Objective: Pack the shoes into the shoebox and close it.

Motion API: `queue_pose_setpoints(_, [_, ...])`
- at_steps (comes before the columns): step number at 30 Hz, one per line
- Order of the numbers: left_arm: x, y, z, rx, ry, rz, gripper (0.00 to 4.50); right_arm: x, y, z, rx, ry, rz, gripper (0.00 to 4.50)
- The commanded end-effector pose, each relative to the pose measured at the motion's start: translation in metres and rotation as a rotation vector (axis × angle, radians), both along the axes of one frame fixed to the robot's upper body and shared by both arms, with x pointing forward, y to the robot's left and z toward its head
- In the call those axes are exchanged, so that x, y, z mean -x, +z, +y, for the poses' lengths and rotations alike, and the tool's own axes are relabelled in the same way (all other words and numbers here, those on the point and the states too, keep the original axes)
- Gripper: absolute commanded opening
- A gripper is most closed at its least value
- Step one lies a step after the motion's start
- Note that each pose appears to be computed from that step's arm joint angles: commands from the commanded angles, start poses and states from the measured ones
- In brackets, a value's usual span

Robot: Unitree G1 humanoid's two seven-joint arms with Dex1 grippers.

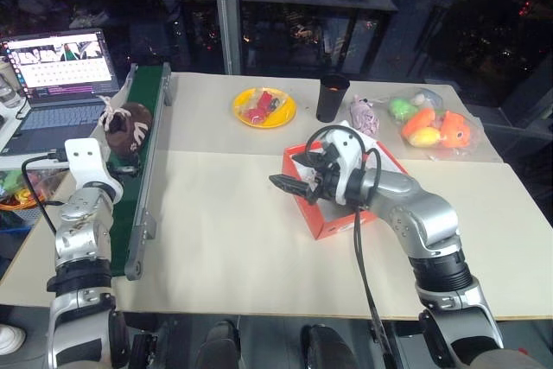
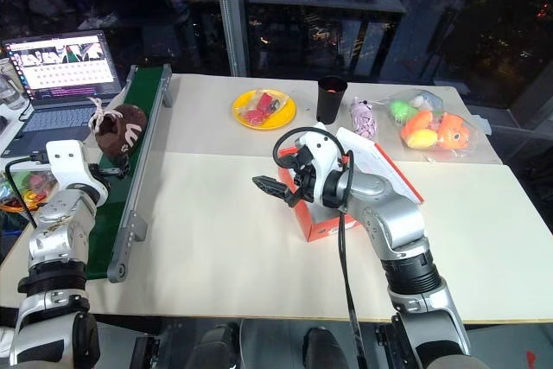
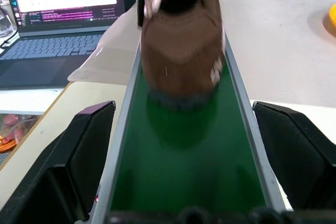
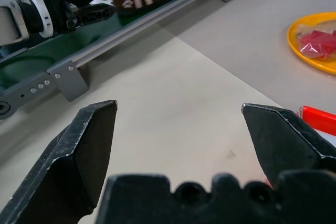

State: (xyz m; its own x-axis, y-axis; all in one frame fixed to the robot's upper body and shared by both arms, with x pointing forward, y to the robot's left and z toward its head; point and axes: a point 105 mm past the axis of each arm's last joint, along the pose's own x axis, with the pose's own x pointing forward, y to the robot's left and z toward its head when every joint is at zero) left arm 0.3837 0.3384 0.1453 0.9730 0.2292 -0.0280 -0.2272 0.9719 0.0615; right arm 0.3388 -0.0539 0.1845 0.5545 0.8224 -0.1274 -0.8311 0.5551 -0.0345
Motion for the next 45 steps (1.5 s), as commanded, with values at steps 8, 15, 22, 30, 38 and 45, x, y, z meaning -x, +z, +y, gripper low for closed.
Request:
queue_pose_setpoints(8, [-0.002,-0.006,-0.010,0.057,-0.058,0.024,3.43,0.003,0.012,-0.004,0.030,-0.007,-0.052,4.50])
queue_pose_setpoints(15, [-0.006,-0.003,-0.019,0.079,-0.076,0.011,1.44,0.002,0.015,-0.007,0.042,-0.017,-0.055,4.50])
queue_pose_setpoints(22, [-0.021,0.074,-0.074,0.038,-0.269,-0.240,1.19,0.001,0.033,-0.007,-0.070,-0.025,-0.052,4.50])
queue_pose_setpoints(30, [-0.008,0.142,-0.188,0.085,-0.711,-0.417,1.19,-0.009,0.116,-0.022,-0.664,-0.042,0.046,4.50])
queue_pose_setpoints(38, [0.037,0.141,-0.289,0.114,-1.156,-0.369,1.19,-0.031,0.108,-0.047,-0.645,-0.207,0.113,4.50])
queue_pose_setpoints(45, [0.041,0.140,-0.300,0.140,-1.209,-0.350,1.19,-0.038,0.091,-0.060,-0.615,-0.299,0.141,4.50])
